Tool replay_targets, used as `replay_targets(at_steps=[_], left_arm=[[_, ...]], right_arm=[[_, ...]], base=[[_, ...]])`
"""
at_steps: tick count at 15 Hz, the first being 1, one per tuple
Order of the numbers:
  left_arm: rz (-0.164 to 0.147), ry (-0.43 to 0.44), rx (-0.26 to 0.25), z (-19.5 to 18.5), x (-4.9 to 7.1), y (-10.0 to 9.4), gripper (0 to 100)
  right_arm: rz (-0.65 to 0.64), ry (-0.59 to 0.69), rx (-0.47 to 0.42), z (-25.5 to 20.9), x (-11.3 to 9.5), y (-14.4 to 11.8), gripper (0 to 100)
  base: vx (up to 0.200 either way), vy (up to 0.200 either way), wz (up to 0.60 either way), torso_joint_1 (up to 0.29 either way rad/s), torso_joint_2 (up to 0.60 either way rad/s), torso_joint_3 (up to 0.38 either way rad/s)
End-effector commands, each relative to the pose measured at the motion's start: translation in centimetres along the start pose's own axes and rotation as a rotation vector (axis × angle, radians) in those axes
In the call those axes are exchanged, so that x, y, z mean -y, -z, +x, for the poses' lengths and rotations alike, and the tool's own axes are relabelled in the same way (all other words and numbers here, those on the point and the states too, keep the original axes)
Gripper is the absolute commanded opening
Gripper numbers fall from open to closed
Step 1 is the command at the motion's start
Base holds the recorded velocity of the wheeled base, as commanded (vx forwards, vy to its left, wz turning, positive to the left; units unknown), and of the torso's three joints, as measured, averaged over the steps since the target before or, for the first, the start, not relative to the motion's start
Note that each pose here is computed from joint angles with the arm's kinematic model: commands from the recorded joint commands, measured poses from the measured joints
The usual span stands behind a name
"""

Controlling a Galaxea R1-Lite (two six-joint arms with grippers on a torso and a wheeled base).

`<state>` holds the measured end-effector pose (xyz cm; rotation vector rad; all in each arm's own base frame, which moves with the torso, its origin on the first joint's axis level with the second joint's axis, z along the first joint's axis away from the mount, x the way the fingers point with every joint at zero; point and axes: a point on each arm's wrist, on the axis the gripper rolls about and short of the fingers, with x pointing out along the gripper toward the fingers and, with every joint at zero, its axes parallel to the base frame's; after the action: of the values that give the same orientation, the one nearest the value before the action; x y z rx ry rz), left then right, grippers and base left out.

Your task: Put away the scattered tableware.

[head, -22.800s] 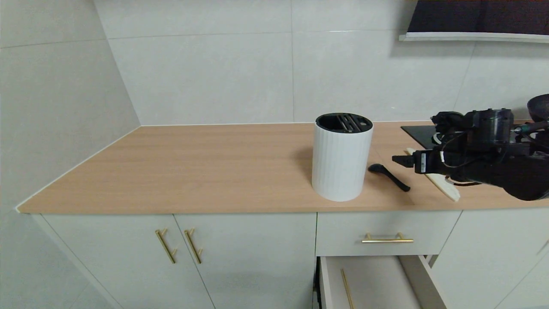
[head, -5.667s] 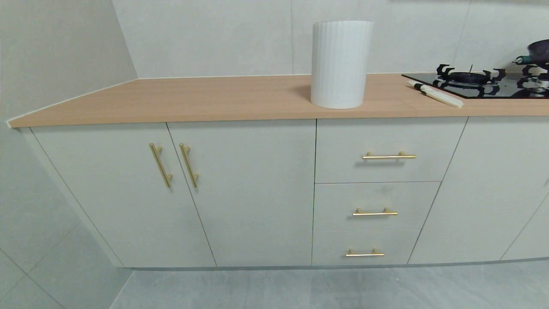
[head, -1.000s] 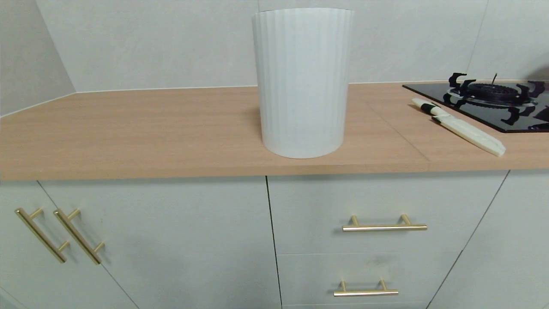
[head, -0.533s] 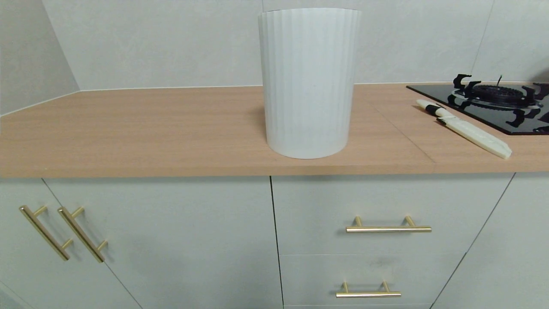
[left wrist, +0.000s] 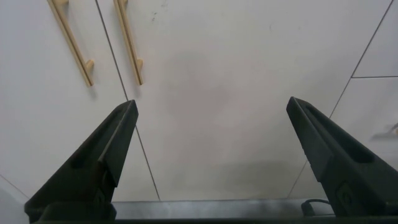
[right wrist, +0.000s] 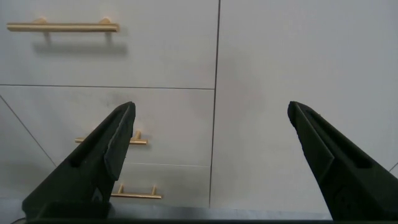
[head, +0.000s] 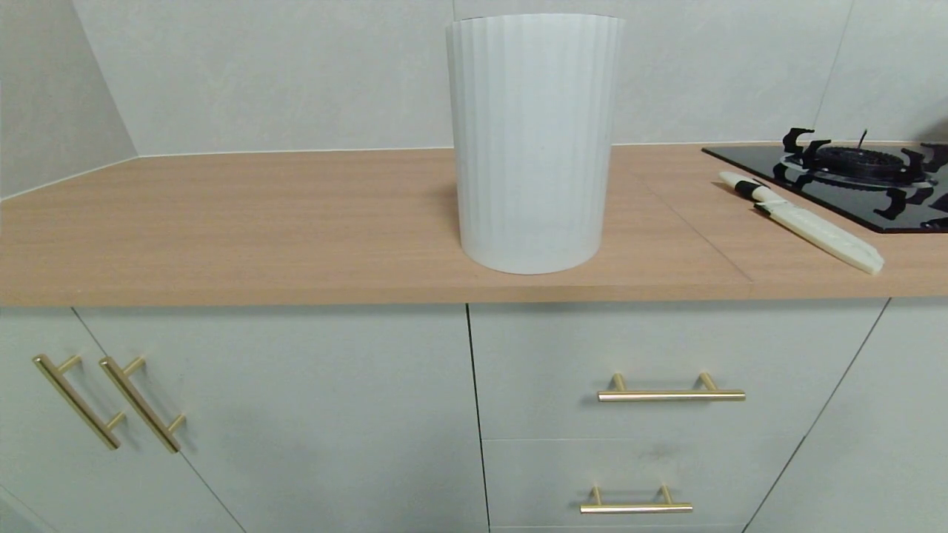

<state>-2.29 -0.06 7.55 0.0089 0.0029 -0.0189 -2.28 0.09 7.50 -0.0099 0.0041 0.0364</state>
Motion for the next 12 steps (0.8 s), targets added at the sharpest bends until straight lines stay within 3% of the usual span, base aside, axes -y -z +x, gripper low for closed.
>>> replay_targets(at_steps=[1,5,12], left_arm=[[-0.001,-0.001,0.000,0.00,0.00,0.00,100],[-0.001,-0.001,0.000,0.00,0.00,0.00,100],[0.000,-0.001,0.000,0.00,0.00,0.00,100]], right_arm=[[-0.001,0.000,-0.002,0.01,0.00,0.00,100],[-0.001,0.000,-0.002,0.01,0.00,0.00,100],[-0.001,0.000,-0.002,0.01,0.00,0.00,100]], base=[[0.000,0.000,0.00,0.017,-0.09,-0.041],[0.000,0.000,0.00,0.073,-0.22,-0.272],[0.000,0.000,0.00,0.143,-0.51,-0.305]])
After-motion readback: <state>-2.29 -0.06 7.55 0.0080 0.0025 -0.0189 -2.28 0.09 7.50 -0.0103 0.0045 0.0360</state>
